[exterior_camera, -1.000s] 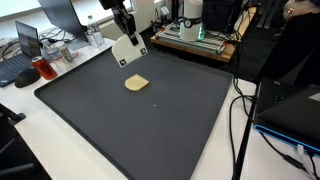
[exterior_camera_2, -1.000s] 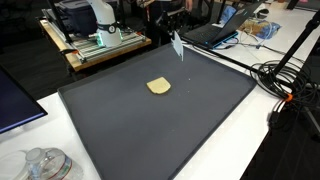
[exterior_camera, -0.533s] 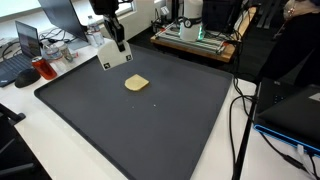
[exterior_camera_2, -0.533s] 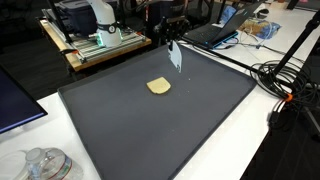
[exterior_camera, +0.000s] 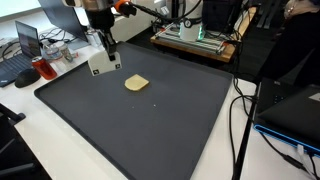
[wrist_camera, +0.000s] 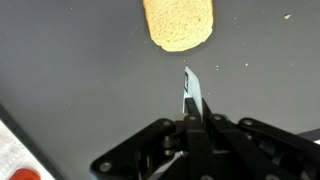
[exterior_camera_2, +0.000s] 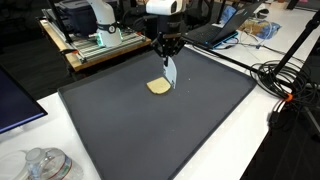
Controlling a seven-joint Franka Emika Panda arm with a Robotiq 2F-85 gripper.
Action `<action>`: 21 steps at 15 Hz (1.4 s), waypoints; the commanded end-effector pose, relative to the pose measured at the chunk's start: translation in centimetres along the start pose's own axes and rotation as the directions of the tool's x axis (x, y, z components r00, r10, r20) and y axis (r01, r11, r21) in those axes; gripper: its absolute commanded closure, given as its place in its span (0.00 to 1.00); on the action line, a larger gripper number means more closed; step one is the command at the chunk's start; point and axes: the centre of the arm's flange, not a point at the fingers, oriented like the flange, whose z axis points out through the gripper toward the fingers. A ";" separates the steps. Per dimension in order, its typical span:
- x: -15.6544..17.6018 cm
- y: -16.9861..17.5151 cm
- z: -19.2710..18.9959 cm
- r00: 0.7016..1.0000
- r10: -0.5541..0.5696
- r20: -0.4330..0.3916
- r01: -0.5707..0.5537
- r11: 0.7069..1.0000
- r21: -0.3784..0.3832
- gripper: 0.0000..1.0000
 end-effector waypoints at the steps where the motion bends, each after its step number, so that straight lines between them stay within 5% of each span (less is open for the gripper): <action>1: -0.9 1.1 1.2 0.998 0.048 -0.043 -0.050 0.998 -0.036 0.99; 5: -1.0 1.9 2.3 0.993 0.114 -0.010 -0.114 0.993 0.000 0.99; 7: -0.9 1.5 2.5 0.990 0.133 -0.037 -0.135 0.990 -0.044 0.99; 12: -2.4 -5.3 3.4 0.997 0.060 -0.037 -0.065 0.987 -0.149 0.99; 21: -6.8 -16.1 4.1 0.992 -0.089 -0.087 0.053 0.935 -0.352 0.99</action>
